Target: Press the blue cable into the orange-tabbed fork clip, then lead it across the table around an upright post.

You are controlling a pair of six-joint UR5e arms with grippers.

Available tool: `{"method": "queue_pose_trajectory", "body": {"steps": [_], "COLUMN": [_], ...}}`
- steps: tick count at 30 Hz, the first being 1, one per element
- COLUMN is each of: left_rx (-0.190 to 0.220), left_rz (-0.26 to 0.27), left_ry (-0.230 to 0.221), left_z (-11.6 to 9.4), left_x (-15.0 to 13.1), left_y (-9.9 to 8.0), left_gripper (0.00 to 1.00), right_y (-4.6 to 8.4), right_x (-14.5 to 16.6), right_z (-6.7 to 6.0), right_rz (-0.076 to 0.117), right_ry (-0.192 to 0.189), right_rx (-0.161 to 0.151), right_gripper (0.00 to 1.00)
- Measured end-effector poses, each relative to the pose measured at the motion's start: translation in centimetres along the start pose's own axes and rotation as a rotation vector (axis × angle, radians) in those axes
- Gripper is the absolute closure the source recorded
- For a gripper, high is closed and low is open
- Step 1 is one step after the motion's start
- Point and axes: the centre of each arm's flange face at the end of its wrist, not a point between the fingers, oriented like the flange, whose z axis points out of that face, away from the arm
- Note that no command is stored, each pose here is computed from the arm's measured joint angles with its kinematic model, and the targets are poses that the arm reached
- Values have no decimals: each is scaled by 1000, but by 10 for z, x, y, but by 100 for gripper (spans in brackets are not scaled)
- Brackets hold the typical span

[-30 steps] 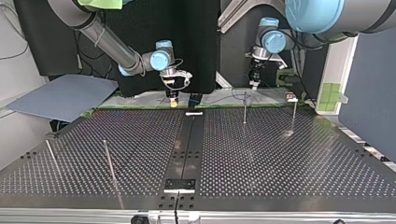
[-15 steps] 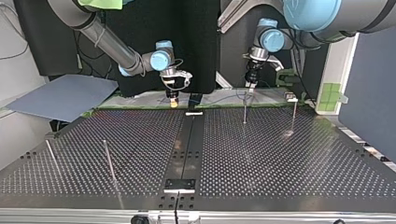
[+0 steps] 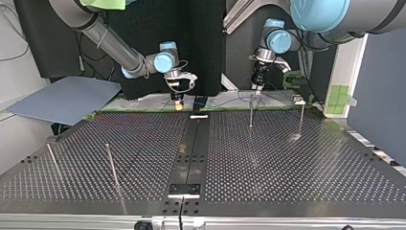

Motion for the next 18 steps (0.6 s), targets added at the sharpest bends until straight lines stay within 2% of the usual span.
{"method": "queue_pose_trajectory", "body": {"steps": [12,18], "left_rx": [-2,-24], "left_rz": [-4,-37], "left_ry": [6,33], "left_z": [-1,-3], "left_x": [1,3], "left_y": [0,2], "left_gripper": [0,0], "right_y": [0,0], "right_x": [-1,-1], "right_z": [-1,-1], "right_rz": [-1,-1], "right_ry": [-6,-6], "right_rx": [0,0], "right_gripper": [100,100]}}
